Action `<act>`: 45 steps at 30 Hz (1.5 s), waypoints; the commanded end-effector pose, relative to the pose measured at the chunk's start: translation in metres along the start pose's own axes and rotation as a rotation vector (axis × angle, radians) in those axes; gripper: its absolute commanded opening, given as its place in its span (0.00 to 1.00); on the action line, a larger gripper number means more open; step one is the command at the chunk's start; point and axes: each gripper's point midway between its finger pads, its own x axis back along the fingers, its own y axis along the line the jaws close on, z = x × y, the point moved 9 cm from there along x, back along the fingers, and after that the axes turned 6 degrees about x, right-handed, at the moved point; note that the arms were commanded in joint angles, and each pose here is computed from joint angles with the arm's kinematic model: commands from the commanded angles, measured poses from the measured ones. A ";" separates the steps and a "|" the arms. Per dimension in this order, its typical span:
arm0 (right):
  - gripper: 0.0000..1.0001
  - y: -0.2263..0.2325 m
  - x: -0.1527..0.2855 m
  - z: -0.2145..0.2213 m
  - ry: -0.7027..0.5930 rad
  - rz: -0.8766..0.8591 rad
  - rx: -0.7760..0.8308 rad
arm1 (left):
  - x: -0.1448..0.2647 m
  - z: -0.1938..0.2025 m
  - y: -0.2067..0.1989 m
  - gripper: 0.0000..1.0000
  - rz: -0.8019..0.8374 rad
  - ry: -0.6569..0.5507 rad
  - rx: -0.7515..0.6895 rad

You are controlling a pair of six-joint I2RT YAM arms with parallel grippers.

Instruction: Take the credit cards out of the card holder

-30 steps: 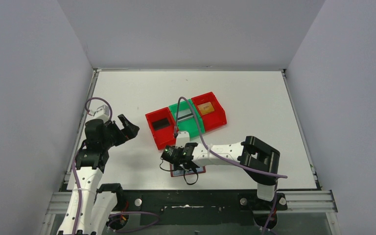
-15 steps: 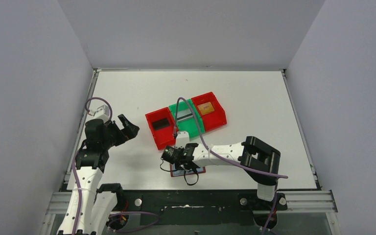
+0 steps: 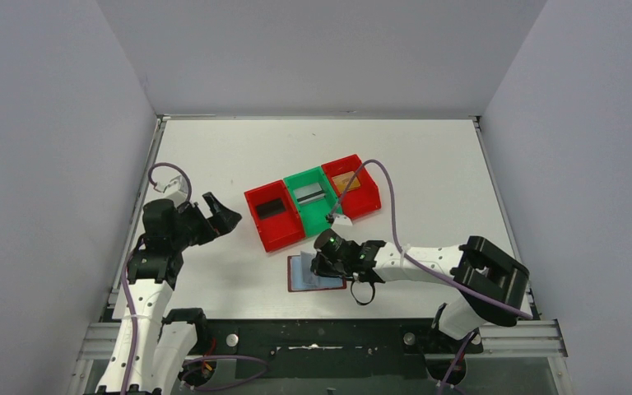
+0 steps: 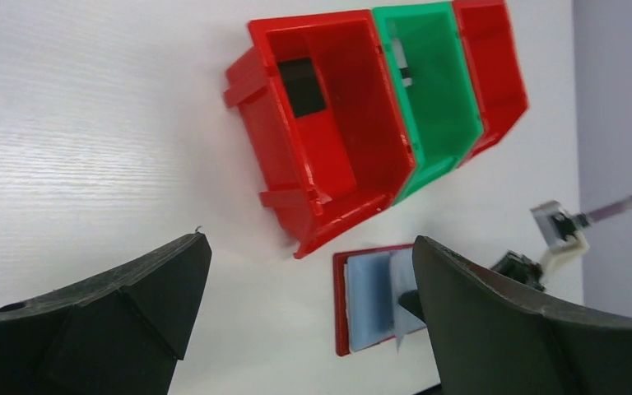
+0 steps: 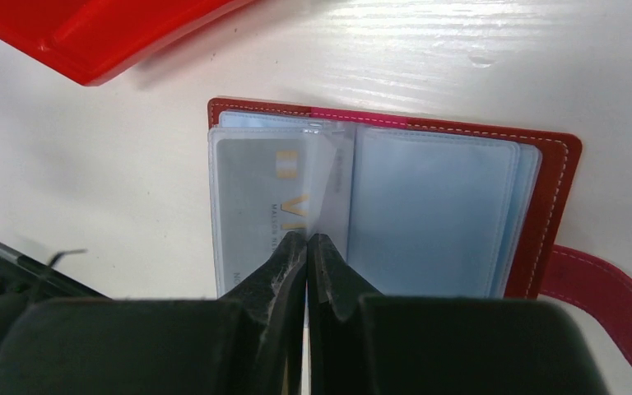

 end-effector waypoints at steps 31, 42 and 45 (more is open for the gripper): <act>0.01 -0.028 0.008 0.002 -0.106 -0.336 -0.281 | -0.047 0.148 -0.082 0.65 0.380 0.475 0.025; 0.02 -0.041 0.011 0.005 -0.128 -0.334 -0.325 | -0.057 0.176 -0.078 0.60 0.324 0.516 0.022; 0.02 -0.041 0.012 0.005 -0.132 -0.337 -0.326 | -0.058 0.180 -0.079 0.60 0.324 0.534 0.015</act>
